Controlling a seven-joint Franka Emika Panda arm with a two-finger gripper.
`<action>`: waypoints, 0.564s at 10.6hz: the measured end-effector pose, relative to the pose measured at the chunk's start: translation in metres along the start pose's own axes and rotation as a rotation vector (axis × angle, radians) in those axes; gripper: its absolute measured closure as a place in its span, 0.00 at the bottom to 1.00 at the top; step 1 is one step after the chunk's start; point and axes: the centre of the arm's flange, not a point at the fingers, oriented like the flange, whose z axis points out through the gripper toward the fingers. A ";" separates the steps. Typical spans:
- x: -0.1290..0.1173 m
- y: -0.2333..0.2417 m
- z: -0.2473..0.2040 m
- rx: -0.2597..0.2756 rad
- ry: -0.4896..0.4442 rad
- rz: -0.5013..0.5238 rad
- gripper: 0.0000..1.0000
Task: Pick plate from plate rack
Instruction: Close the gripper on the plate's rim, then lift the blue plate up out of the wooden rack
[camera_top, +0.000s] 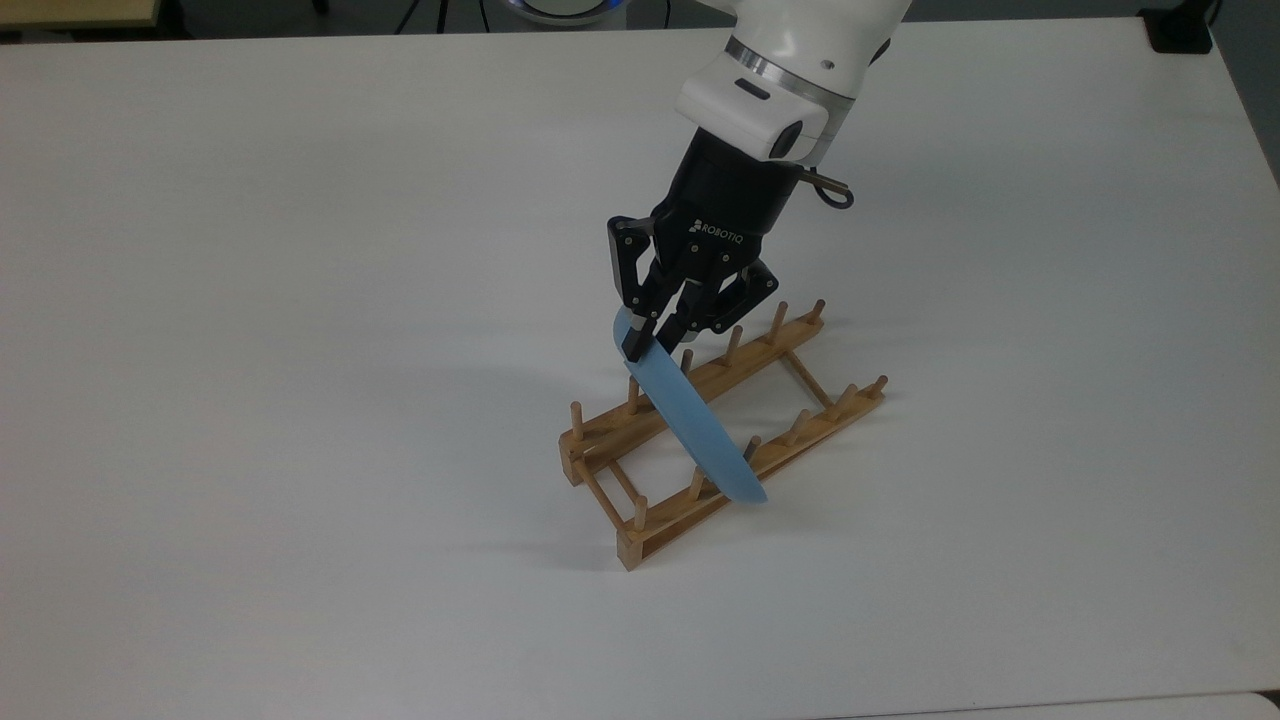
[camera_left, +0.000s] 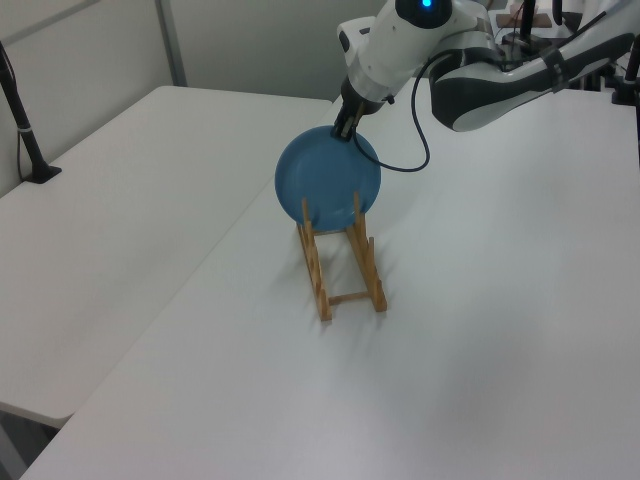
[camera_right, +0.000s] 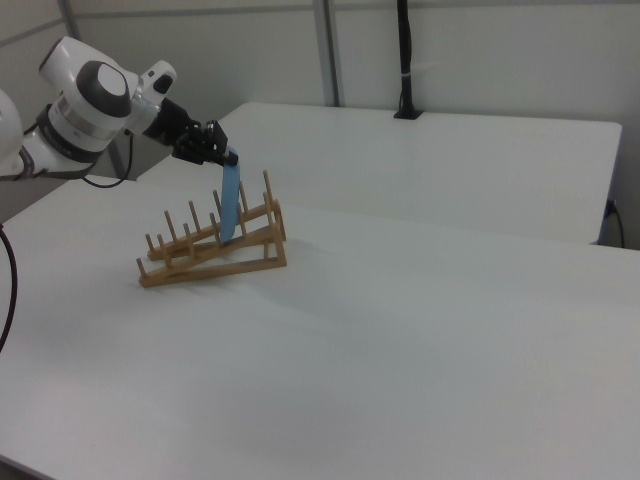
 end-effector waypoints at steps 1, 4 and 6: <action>0.000 0.000 0.000 0.000 0.001 0.001 0.81; 0.004 0.004 -0.003 -0.002 0.010 0.008 0.86; 0.010 0.012 -0.011 -0.004 0.027 0.021 0.89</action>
